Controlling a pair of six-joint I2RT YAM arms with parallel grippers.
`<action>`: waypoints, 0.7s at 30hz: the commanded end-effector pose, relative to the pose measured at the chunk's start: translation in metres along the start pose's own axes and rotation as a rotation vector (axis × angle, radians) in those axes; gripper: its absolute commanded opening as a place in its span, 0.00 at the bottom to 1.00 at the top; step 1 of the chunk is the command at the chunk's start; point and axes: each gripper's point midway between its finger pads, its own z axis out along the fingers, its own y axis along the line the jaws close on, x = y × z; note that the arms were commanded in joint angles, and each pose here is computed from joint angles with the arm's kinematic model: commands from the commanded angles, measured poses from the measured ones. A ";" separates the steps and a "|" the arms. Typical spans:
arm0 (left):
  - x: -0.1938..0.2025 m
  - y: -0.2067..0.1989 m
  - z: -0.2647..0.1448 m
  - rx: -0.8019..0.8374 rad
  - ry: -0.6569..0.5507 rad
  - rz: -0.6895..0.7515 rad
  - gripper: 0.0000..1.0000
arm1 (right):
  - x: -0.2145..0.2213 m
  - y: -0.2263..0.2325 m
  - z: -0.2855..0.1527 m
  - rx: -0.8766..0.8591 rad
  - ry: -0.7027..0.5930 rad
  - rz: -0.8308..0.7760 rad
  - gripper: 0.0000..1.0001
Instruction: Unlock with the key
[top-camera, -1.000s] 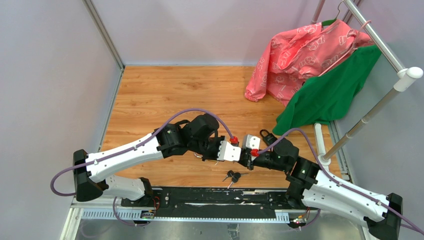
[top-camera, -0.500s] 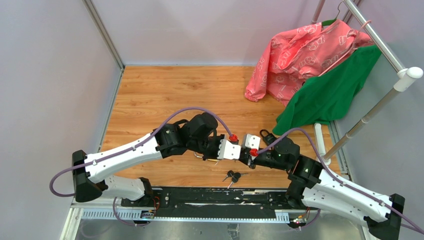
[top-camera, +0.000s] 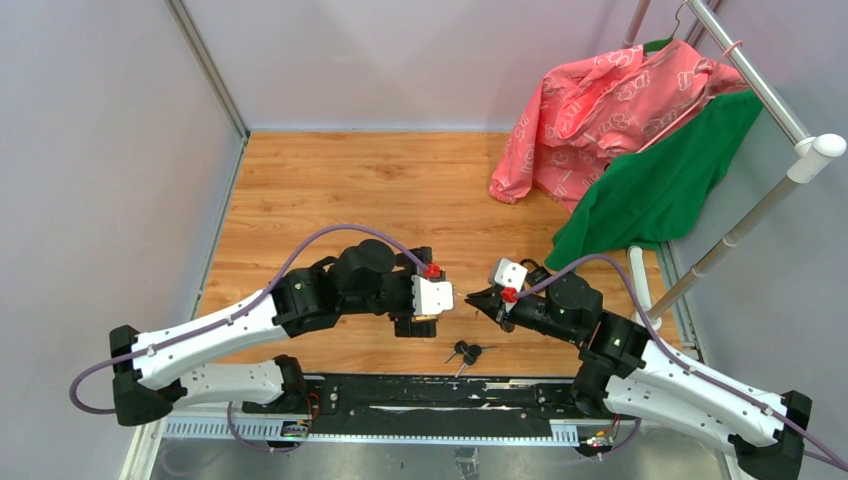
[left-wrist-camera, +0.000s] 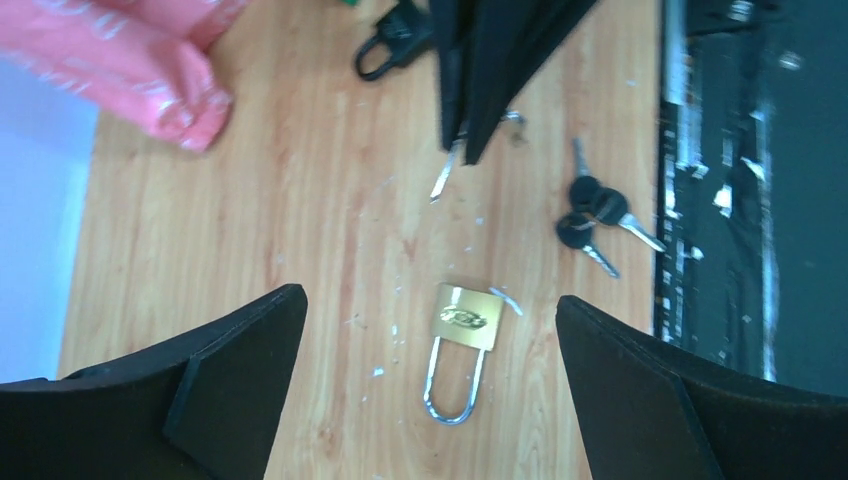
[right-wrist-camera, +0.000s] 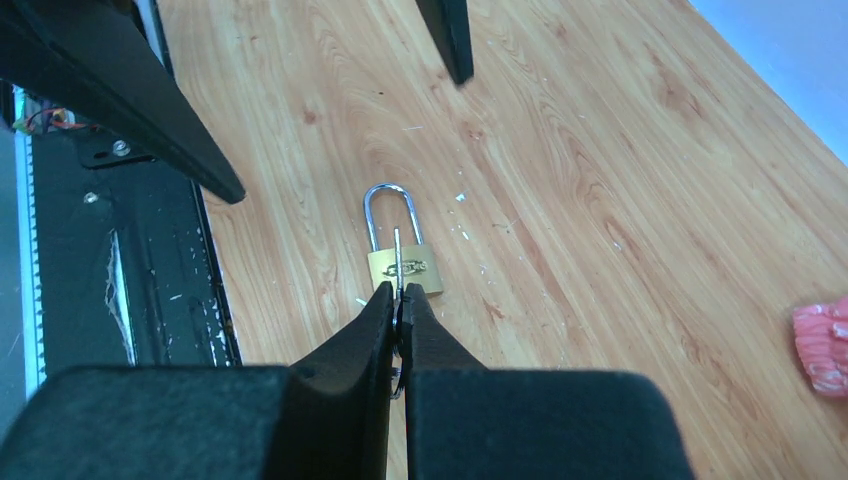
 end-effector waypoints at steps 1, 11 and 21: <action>-0.010 0.055 -0.015 -0.349 -0.071 -0.157 1.00 | -0.011 -0.020 0.000 0.131 -0.023 0.097 0.00; 0.049 0.094 -0.001 -0.666 -0.055 -0.615 1.00 | 0.005 -0.046 -0.004 0.285 0.140 0.270 0.00; 0.123 0.065 0.021 -0.535 0.260 -0.884 0.89 | 0.029 -0.061 -0.016 0.341 0.260 0.477 0.00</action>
